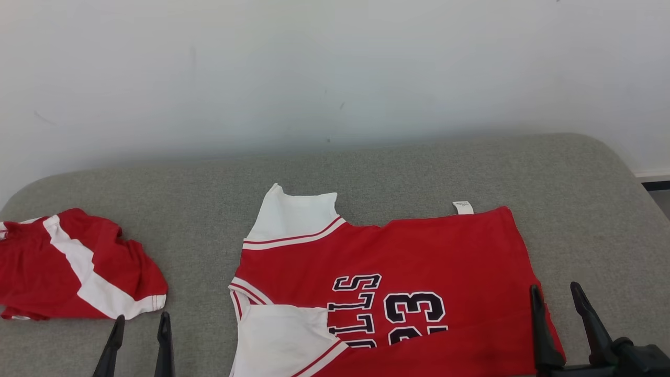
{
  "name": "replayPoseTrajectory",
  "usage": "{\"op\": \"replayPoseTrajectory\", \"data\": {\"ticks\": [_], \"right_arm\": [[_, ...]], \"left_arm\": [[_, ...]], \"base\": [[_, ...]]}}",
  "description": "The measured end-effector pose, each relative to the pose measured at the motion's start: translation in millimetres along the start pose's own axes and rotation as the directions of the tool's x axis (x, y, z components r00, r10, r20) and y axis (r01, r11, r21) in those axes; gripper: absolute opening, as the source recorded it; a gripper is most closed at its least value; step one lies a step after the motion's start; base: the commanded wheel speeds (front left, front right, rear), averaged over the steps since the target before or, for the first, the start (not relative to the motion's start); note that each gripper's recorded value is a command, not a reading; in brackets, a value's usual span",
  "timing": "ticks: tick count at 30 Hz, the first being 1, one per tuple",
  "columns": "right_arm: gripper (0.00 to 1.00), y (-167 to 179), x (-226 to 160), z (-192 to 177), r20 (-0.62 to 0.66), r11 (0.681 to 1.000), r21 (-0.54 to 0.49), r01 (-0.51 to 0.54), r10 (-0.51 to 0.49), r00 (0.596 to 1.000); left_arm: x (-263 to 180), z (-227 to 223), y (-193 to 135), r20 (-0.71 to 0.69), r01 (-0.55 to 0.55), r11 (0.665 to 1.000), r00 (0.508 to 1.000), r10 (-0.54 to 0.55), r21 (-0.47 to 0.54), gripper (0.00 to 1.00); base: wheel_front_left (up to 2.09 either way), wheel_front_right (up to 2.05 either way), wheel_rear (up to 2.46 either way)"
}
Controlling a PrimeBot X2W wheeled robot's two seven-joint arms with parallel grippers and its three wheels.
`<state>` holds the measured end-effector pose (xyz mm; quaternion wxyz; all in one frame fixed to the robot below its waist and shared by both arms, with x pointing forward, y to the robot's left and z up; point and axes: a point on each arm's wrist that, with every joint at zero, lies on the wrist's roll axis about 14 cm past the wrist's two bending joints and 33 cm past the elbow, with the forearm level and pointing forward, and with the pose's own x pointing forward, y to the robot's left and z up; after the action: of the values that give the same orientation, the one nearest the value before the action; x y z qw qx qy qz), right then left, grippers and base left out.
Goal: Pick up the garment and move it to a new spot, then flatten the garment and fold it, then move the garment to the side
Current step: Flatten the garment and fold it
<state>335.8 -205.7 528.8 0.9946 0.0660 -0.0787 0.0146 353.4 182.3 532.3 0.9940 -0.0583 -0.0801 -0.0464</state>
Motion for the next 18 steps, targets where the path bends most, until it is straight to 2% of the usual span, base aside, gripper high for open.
{"op": "replayPoseTrajectory", "data": {"ticks": [9,18], "right_arm": [[1.0,-2.0,-12.0,-12.0,-0.041,1.0,-0.009,0.014,-0.014,0.999],[1.0,-1.8,-19.7,-34.6,-0.117,1.0,0.006,0.019,-0.018,0.993]], "left_arm": [[-14.9,-20.3,5.6,-0.077,0.014,1.0,0.997,-0.013,0.009,1.0],[-22.8,-38.5,8.8,-0.134,-0.008,1.0,0.991,0.005,-0.025,1.0]], "base": [[0.0,0.0,0.0],[0.0,0.0,0.0]]}}
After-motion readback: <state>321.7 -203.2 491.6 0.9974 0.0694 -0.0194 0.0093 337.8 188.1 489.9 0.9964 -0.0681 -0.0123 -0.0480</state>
